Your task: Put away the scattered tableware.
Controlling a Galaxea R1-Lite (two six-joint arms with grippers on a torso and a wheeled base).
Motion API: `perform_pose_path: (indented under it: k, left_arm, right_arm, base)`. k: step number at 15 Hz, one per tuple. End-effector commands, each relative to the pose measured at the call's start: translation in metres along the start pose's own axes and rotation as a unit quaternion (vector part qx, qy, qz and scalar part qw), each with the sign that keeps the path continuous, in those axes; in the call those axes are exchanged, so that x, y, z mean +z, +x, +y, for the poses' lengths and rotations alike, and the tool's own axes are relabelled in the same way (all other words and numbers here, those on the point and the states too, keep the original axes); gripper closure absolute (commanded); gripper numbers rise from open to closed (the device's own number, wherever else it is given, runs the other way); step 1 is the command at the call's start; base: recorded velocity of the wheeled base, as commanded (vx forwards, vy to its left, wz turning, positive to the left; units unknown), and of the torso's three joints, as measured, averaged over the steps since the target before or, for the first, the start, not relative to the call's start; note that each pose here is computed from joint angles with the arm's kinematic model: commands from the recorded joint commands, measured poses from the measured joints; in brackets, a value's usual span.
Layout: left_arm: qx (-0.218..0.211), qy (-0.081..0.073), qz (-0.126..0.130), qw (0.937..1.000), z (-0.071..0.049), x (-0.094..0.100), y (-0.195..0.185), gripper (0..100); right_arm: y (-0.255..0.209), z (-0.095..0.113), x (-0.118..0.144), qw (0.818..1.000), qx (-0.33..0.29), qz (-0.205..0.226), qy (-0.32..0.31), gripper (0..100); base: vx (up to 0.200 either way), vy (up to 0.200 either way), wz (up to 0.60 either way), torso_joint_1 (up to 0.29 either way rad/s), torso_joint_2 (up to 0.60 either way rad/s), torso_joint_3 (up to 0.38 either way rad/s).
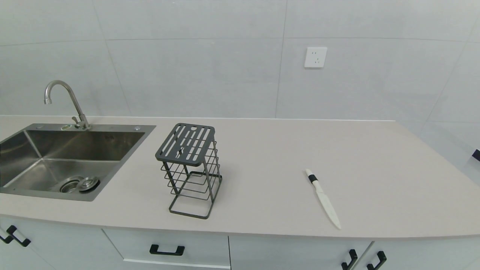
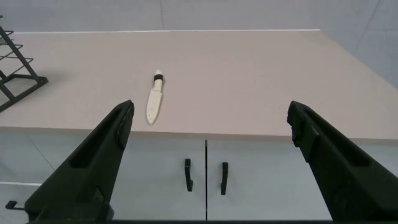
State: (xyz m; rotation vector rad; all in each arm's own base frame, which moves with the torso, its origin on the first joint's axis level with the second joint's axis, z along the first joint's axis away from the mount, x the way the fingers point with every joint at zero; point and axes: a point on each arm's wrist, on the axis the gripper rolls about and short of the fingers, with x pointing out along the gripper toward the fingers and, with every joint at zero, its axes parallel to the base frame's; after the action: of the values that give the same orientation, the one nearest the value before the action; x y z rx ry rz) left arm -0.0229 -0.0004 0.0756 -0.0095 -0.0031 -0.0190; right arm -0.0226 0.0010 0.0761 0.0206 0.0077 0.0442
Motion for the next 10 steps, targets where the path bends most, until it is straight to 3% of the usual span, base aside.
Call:
perform_pose_path:
  k: [1,6,10]
  left_arm:
    - [0.001,-0.003,0.000,1.0000,0.0000,0.0001,0.0001,0]
    - [0.006,-0.004,0.000,1.0000,0.0003,0.0001,0.0001,0]
    - [0.006,-0.005,0.000,1.0000,0.0003,0.0001,0.0001,0]
  right_arm:
    - [0.0002,0.0000,-0.0001,1.000,0.000,0.001,0.000,0]
    - [0.0002,0.0000,-0.0003,1.000,0.001,0.002,0.001,0]
    - [0.0002,0.0000,-0.0003,1.000,0.000,0.002,0.001,0]
  base:
    - [0.000,0.000,0.00,0.090,-0.16,-0.071]
    - [0.000,0.000,0.00,0.008,-0.02,-0.008]
    - [0.000,0.000,0.00,0.199,0.00,0.187]
